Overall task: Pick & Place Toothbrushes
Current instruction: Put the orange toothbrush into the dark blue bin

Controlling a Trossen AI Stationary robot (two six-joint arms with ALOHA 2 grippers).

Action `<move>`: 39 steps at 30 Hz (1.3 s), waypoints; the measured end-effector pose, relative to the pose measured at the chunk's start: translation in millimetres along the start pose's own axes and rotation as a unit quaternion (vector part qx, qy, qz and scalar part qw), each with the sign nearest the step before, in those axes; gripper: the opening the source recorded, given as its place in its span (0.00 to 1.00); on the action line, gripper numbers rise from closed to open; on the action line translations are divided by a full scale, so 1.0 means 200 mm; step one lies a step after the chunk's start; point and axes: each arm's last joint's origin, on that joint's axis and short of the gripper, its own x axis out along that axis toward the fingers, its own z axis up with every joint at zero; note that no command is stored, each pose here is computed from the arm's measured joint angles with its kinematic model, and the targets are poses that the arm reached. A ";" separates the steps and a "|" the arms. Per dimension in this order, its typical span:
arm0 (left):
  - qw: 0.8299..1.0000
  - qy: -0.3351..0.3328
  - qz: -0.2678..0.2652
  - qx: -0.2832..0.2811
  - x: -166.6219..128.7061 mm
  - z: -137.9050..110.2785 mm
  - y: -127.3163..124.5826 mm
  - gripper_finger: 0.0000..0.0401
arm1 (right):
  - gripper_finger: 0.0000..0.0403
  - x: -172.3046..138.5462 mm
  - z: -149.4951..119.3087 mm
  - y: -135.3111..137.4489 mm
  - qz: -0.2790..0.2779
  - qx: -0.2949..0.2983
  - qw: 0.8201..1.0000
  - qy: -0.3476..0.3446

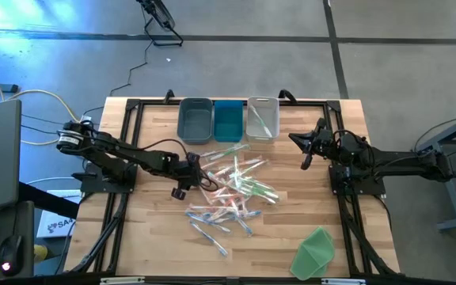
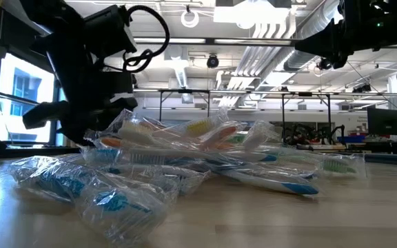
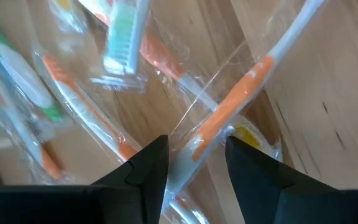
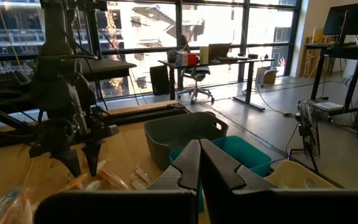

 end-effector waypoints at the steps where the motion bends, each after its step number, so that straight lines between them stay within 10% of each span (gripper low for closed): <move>1: 1.000 0.001 -0.002 -0.008 0.00 0.00 0.00 0.39 | 0.01 0.00 0.00 0.00 0.000 0.000 1.000 0.000; 20: 1.000 0.003 -0.004 -0.028 0.00 0.00 0.00 0.14 | 0.01 0.00 0.00 0.00 0.000 -0.001 1.000 0.000; 39: 0.999 0.042 0.004 -0.023 -0.12 0.09 0.05 0.12 | 0.01 0.00 0.00 0.00 0.000 -0.001 1.000 -0.001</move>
